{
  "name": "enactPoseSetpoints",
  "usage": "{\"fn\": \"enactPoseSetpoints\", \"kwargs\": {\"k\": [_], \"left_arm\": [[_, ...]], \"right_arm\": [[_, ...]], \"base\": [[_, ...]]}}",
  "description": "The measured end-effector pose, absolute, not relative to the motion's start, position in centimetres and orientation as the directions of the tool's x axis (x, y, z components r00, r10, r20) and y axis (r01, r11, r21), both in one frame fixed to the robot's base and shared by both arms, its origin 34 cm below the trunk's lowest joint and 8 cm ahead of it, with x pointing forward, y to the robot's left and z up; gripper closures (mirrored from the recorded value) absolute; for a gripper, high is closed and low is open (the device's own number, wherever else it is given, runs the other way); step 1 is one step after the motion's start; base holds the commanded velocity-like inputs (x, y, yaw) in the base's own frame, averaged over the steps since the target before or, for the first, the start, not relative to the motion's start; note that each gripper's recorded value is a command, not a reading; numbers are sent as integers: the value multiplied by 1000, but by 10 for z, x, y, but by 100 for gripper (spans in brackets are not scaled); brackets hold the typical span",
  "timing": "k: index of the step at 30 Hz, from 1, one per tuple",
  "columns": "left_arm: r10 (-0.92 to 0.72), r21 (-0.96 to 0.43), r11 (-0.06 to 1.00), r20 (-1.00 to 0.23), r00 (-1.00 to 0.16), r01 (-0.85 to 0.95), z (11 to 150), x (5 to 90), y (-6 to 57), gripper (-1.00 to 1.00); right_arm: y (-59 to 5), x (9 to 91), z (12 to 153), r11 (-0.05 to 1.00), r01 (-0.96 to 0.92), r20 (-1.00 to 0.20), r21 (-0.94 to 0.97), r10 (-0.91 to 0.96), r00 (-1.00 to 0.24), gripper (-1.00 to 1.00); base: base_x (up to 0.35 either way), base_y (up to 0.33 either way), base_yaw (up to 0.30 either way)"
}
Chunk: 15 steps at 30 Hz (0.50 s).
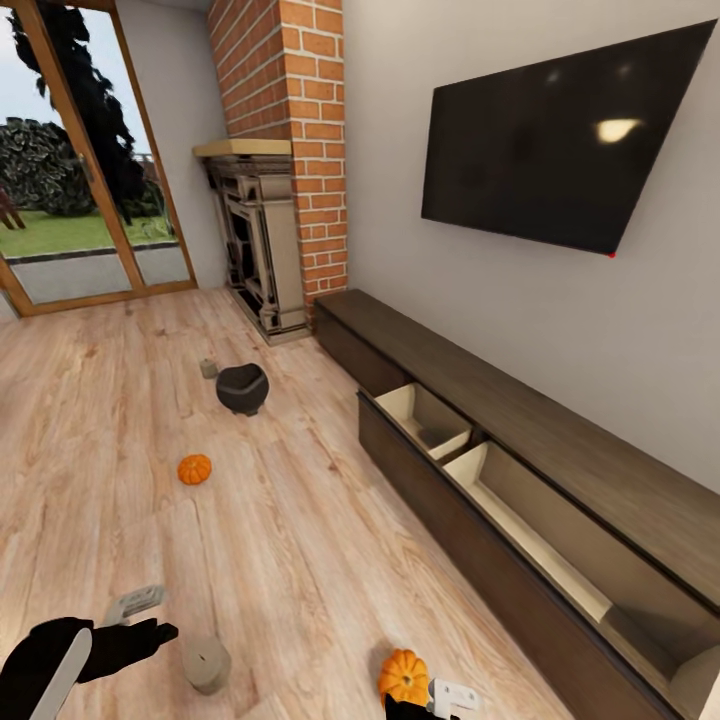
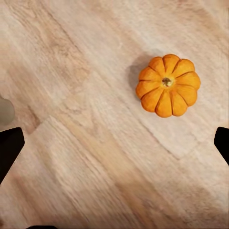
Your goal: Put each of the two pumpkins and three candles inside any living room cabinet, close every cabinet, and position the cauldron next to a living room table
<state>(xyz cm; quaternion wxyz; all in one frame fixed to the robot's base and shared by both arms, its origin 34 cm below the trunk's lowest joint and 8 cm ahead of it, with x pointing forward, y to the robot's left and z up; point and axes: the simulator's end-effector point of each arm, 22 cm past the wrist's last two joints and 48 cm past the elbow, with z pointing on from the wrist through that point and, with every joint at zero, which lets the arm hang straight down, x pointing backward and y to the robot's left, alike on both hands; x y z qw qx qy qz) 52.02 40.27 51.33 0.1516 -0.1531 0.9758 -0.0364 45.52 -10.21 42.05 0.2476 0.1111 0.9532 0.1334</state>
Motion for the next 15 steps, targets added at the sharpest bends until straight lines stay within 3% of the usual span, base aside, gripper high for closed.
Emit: {"fn": "enactPoseSetpoints", "kwargs": {"k": [15], "left_arm": [[-310,-117,951,-284,-907,-288,513,520,403,-100]], "right_arm": [[-102,455,420,940,146,-442,309,278,-853,-100]], "base": [[13,155,0]]}}
